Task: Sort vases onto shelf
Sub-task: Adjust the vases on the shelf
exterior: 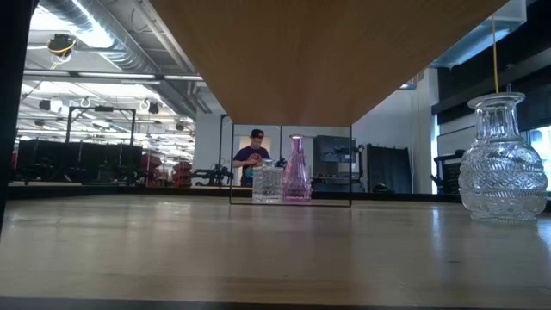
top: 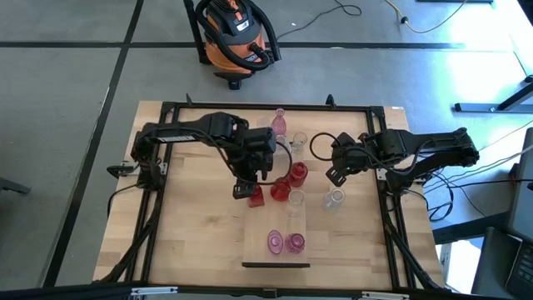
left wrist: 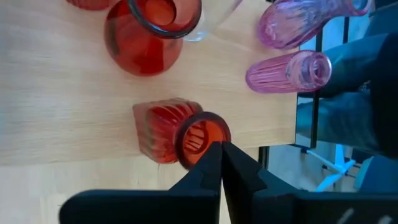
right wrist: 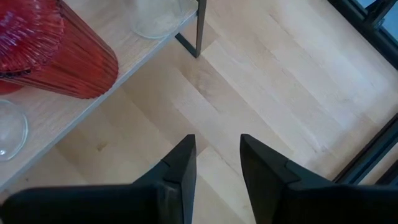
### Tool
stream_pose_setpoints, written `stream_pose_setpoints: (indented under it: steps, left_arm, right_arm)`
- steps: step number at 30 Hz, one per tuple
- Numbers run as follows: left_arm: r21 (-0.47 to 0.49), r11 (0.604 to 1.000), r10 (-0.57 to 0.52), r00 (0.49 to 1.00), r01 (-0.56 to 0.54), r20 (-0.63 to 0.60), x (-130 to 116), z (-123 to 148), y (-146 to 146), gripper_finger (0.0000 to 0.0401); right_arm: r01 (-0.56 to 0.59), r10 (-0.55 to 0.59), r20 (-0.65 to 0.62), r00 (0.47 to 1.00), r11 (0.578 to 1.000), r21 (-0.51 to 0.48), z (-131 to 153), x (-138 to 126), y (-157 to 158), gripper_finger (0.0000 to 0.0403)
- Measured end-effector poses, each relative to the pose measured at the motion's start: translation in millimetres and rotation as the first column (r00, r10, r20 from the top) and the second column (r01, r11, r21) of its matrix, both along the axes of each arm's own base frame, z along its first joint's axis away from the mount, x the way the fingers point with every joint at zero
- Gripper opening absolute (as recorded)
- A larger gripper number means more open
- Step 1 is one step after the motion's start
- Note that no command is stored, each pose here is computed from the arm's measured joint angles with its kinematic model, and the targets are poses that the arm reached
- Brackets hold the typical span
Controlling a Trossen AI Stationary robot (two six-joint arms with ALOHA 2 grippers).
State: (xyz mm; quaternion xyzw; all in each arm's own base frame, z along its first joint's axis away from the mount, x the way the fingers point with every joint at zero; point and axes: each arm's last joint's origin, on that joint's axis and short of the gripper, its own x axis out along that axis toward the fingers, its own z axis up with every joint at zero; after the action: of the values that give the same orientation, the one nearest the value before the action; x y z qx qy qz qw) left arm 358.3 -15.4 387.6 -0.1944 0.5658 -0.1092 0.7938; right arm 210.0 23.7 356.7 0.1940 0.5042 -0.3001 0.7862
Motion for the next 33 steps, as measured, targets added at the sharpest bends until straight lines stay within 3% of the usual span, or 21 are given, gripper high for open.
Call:
stream_pose_setpoints:
  steps: [12,33]
  left_arm:
    - [-0.023,0.999,-0.032,0.999,0.032,-0.027,9,-11,-1,0.0000]
    - [0.055,0.998,-0.024,0.999,0.026,-0.033,15,-19,9,0.0000]
  right_arm:
    - [-0.002,0.002,-0.003,1.000,1.000,0.006,0,0,0,0.0108]
    - [-0.008,0.008,-0.006,1.000,1.000,0.023,0,0,1,0.0108]
